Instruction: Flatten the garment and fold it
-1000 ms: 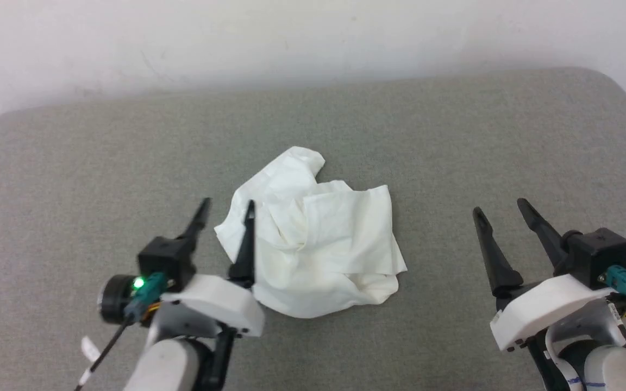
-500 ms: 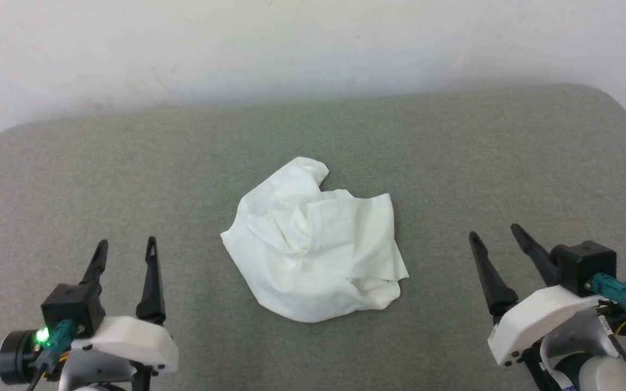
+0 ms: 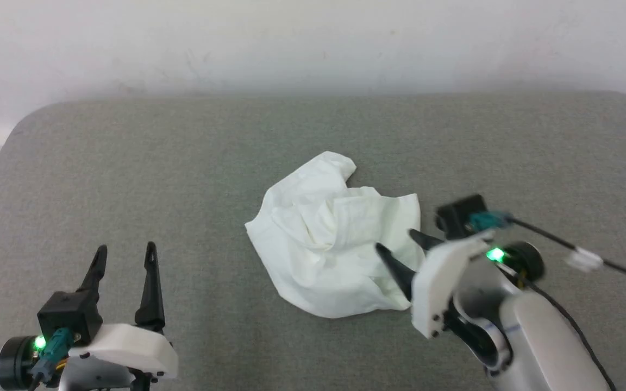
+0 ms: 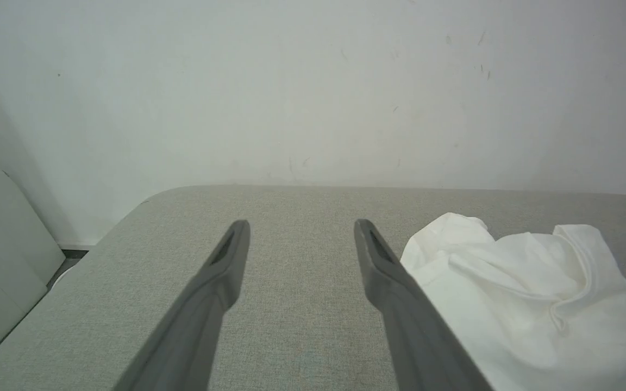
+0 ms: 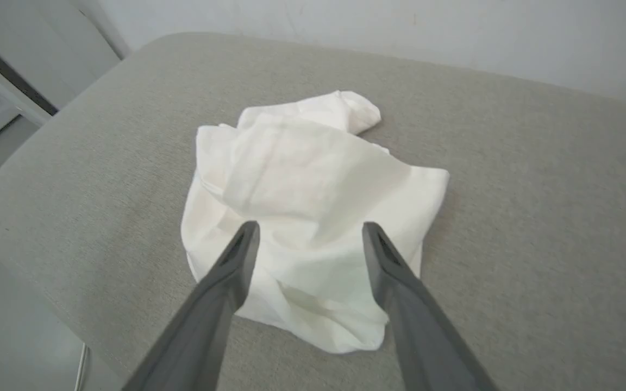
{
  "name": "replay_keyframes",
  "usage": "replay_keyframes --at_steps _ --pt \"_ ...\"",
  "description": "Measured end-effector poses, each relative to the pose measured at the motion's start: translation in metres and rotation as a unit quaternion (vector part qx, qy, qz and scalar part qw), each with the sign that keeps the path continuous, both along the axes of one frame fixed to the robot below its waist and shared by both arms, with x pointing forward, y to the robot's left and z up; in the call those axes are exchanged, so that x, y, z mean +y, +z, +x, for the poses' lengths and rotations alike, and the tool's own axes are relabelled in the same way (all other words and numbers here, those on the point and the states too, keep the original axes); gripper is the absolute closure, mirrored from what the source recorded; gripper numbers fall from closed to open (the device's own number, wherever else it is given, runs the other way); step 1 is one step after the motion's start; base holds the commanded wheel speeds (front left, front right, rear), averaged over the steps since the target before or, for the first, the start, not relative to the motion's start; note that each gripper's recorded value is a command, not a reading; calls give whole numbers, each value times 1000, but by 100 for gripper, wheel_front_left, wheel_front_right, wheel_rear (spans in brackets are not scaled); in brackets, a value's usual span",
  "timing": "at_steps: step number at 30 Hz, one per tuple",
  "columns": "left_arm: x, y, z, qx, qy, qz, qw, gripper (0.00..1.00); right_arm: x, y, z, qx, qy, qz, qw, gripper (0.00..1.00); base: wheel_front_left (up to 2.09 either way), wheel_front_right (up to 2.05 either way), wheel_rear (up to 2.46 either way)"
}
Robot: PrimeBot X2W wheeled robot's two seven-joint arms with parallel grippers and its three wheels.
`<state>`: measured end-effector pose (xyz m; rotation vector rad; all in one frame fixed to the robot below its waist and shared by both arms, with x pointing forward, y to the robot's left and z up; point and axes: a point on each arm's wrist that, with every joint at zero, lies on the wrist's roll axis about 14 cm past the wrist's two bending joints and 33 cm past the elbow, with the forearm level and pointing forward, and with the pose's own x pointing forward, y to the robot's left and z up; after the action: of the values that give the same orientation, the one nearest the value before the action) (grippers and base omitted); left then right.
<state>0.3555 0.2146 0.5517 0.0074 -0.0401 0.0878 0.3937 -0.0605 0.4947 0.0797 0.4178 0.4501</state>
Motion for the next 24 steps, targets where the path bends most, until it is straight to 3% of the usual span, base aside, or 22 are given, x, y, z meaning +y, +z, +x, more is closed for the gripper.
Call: replay_keyframes --at_steps 5,10,13,18,20,21,24 --pt "4 0 1 -5 10 -4 1000 0 48 3 7 38 96 -15 995 0 0 0 0" --pt "8 -3 1 -2 21 -9 1000 0 71 -7 6 79 173 -69 979 0 0 0 0" --pt "11 -10 1 6 27 -11 1000 0 75 -17 10 92 208 -117 967 0 0 0 0" --pt "12 -14 7 8 30 -12 999 0 72 -33 22 108 219 -151 958 0 0 0 0" --pt "13 -15 7 9 31 -12 999 0 71 -37 23 111 222 -156 956 59 0 0 0" --pt "13 -18 8 13 32 -13 999 0 72 -45 21 126 225 -156 954 100 0 0 0" --pt "13 -20 9 15 33 -14 999 0 71 -54 22 135 224 -155 953 100 0 0 0"
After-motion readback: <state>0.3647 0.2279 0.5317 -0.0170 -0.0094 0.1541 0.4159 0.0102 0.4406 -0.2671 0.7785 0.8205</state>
